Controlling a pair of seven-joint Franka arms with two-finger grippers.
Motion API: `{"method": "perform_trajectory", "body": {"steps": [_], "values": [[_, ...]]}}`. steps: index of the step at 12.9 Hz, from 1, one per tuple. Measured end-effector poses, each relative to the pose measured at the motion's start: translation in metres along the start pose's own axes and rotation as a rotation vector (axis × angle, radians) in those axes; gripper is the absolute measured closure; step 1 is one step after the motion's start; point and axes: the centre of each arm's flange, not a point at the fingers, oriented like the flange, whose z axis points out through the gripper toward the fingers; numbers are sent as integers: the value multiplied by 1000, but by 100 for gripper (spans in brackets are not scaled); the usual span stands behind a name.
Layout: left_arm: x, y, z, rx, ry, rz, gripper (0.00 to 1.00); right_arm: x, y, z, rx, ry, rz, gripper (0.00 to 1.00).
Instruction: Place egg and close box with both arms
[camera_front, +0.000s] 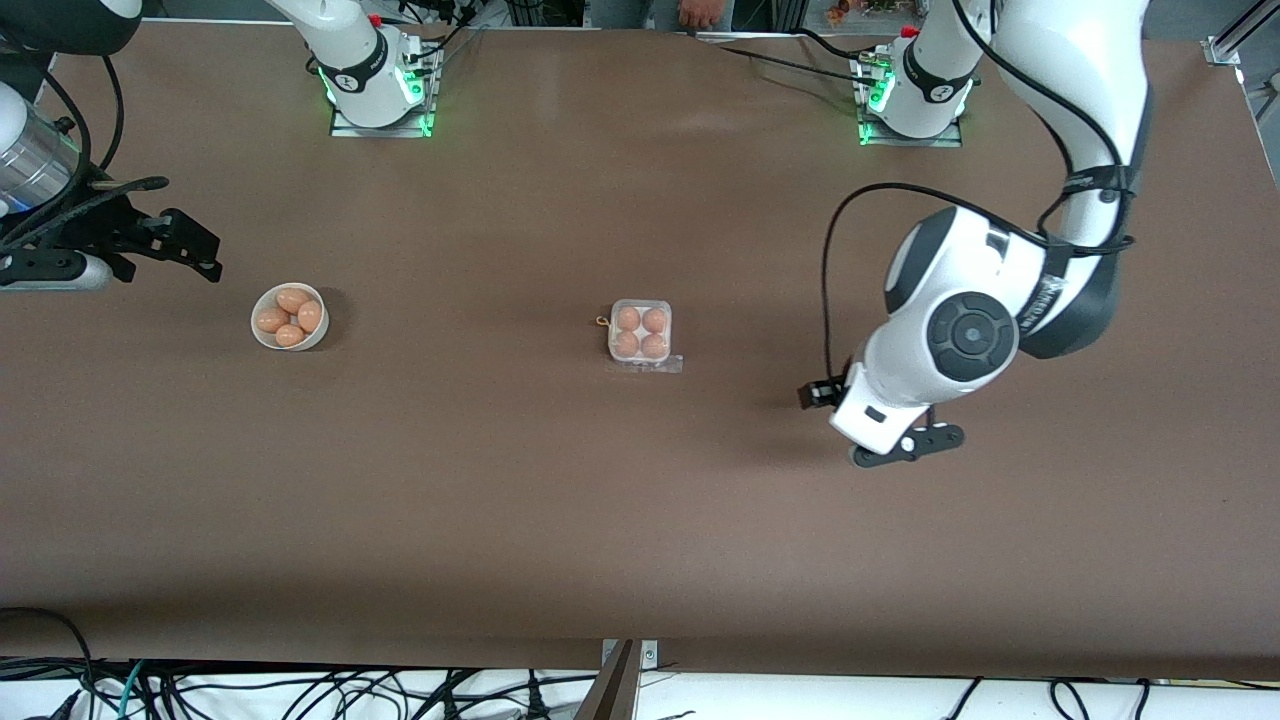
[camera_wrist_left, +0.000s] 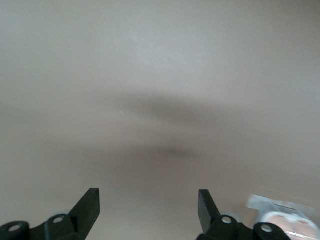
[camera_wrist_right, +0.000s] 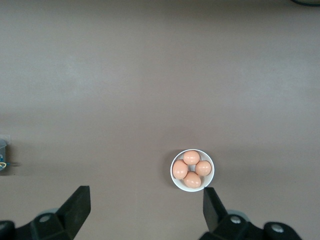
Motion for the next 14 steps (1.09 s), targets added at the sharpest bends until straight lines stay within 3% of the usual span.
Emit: {"method": "perform_trajectory", "body": {"steps": [2, 5, 10, 14], "values": [[10, -22, -3, 44, 0, 13, 0, 0, 0, 0, 0, 0, 0, 0], [23, -54, -20, 45, 17, 15, 0, 0, 0, 0, 0, 0, 0, 0], [30, -164, -106, 32, 99, 83, 0, 0, 0, 0, 0, -1, 0, 0], [18, -222, -121, -15, 80, 60, 0, 0, 0, 0, 0, -1, 0, 0]]}}
